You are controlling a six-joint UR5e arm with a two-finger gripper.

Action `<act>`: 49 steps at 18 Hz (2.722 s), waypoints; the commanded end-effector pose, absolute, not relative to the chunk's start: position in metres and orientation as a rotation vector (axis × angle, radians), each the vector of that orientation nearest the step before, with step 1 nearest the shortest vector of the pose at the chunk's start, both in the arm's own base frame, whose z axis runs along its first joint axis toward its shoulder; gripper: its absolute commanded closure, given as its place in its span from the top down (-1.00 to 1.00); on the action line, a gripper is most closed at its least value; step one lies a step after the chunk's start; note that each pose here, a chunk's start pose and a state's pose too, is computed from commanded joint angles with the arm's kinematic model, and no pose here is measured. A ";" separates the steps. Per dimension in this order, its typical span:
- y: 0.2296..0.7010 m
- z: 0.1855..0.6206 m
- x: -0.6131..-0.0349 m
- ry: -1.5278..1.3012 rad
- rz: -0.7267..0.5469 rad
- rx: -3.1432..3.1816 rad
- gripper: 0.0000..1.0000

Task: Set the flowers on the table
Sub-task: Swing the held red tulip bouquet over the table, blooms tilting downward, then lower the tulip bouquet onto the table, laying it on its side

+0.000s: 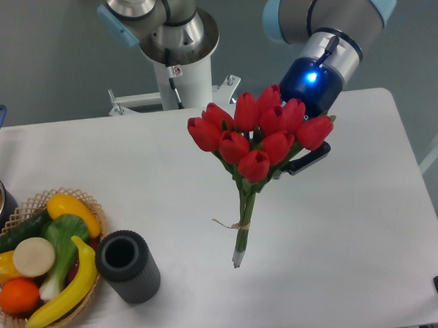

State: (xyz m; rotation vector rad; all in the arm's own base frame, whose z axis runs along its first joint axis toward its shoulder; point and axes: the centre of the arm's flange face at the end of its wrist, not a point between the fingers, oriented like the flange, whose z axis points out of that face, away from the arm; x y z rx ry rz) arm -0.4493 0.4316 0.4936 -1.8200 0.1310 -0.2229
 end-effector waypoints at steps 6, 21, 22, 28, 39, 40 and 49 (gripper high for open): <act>0.432 0.483 -0.442 0.109 -0.219 -1.863 -0.27; 0.417 0.504 -0.416 -0.139 0.062 -2.204 -0.30; 0.422 0.500 -0.409 -0.153 0.095 -2.249 -0.30; 0.428 0.492 -0.406 -0.191 0.256 -2.401 -0.32; 0.445 0.418 -0.386 -0.044 0.530 -2.809 -0.33; 0.446 0.410 -0.383 -0.005 0.558 -2.853 -0.33; 0.463 0.334 -0.391 0.210 0.611 -3.094 -0.32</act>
